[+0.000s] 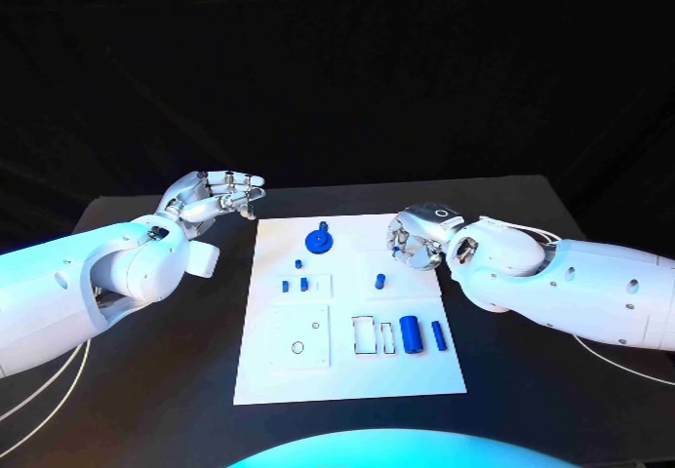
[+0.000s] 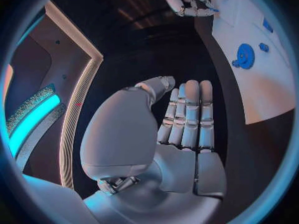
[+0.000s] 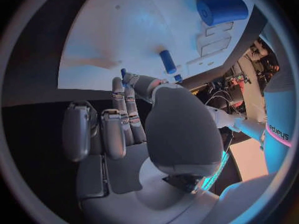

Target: Assemble the parts on the task board

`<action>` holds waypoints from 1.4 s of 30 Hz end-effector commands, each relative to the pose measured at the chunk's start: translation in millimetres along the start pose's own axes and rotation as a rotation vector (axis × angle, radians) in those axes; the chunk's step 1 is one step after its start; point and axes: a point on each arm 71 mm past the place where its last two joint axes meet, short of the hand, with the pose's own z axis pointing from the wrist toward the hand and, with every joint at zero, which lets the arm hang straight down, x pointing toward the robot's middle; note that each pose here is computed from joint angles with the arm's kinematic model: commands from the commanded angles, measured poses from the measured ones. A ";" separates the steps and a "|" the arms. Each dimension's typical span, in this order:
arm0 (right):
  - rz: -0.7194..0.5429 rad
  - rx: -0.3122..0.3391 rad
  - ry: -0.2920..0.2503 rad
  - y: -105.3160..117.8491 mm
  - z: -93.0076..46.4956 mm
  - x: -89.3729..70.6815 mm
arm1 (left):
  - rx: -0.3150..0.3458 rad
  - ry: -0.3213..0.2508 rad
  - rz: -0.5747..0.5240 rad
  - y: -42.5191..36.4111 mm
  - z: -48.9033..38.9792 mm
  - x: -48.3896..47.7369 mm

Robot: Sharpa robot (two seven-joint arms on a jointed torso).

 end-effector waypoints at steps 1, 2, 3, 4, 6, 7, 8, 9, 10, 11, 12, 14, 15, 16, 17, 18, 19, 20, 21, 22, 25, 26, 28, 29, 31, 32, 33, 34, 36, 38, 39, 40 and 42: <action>0.019 -0.017 -0.018 2.9 -2.1 -4.3 | 0.009 0.006 -0.001 -1.4 1.0 1.6; 0.022 -0.020 -0.020 3.7 -2.9 -5.4 | 0.009 0.006 -0.001 -1.4 1.0 1.7; 0.026 -0.023 -0.023 4.9 -3.7 -6.4 | 0.009 0.006 -0.001 -1.4 1.1 1.7; 0.032 -0.028 -0.028 6.7 -4.8 -7.7 | 0.009 0.006 -0.001 -1.4 1.1 1.7; 0.047 -0.047 -0.039 13.6 -7.0 -10.3 | 0.009 0.006 -0.001 -1.3 1.4 2.0; 0.055 -0.058 -0.043 17.8 -7.8 -11.3 | 0.009 0.007 -0.001 -1.3 1.6 2.2; 0.062 -0.069 -0.046 21.7 -8.4 -11.9 | 0.009 0.007 -0.002 -1.2 1.7 2.5; 0.071 -0.083 -0.049 27.1 -9.2 -12.4 | 0.010 0.008 -0.002 -1.2 2.0 2.9; 0.077 -0.096 -0.051 31.6 -9.7 -12.7 | 0.010 0.009 -0.002 -1.1 2.2 3.2; 0.085 -0.111 -0.052 37.6 -10.3 -12.9 | 0.010 0.009 -0.002 -1.1 2.4 3.6; 0.091 -0.124 -0.053 42.6 -10.7 -13.0 | 0.010 0.010 -0.003 -1.1 2.6 3.9; 0.105 -0.156 -0.052 54.9 -11.4 -12.5 | 0.011 0.011 -0.003 -1.0 3.1 4.7; 0.110 -0.169 -0.051 59.7 -11.7 -12.0 | 0.011 0.011 -0.003 -0.9 3.3 5.0; 0.116 -0.184 -0.049 65.6 -11.9 -11.1 | 0.011 0.012 -0.004 -0.9 3.6 5.4; 0.122 -0.198 -0.046 71.4 -12.1 -10.1 | 0.011 0.012 -0.004 -0.8 4.0 5.9; 0.127 -0.209 -0.043 75.8 -12.2 -9.1 | 0.011 0.012 -0.004 -0.7 4.3 6.2; 0.132 -0.220 -0.040 80.3 -12.2 -7.9 | 0.011 0.013 -0.005 -0.6 4.6 6.6; 0.137 -0.230 -0.036 84.6 -12.2 -6.5 | 0.011 0.013 -0.005 -0.5 4.9 7.1; 0.142 -0.243 -0.032 89.8 -12.2 -4.7 | 0.011 0.014 -0.005 -0.4 5.3 7.7; 0.146 -0.255 -0.027 94.8 -12.3 -2.6 | 0.011 0.014 -0.006 -0.3 5.7 8.3; 0.156 -0.279 -0.014 105.2 -12.8 3.2 | 0.011 0.016 -0.006 -0.1 6.8 9.9; 0.160 -0.289 -0.007 109.5 -13.0 6.2 | 0.011 0.016 -0.007 0.1 7.2 10.7; 0.165 -0.304 0.004 116.3 -13.1 11.8 | 0.011 0.018 -0.007 0.2 8.2 12.1; 0.167 -0.309 0.008 118.3 -13.1 13.8 | 0.011 0.018 -0.008 0.3 8.5 12.7; 0.172 -0.323 0.023 125.2 -12.9 22.0 | 0.012 0.021 -0.009 0.4 9.7 15.1; 0.173 -0.326 0.027 127.0 -12.6 24.6 | 0.012 0.022 -0.010 0.4 10.1 15.8; 0.174 -0.329 0.033 128.9 -12.3 27.8 | 0.012 0.023 -0.010 0.5 10.6 16.7; 0.175 -0.332 0.038 130.7 -11.8 31.0 | 0.012 0.025 -0.011 0.6 11.1 17.5; 0.176 -0.336 0.046 133.4 -11.0 36.1 | 0.012 0.027 -0.011 0.7 11.9 18.7; 0.176 -0.339 0.054 135.7 -10.5 40.6 | 0.012 0.029 -0.012 0.9 12.5 19.7; 0.177 -0.340 0.058 136.8 -10.3 42.8 | 0.011 0.030 -0.013 0.9 12.8 20.1; 0.177 -0.341 0.060 137.6 -10.1 44.4 | 0.011 0.030 -0.013 1.0 13.0 20.4; 0.178 -0.342 0.064 138.9 -9.6 47.3 | 0.010 0.032 -0.013 1.1 13.2 20.9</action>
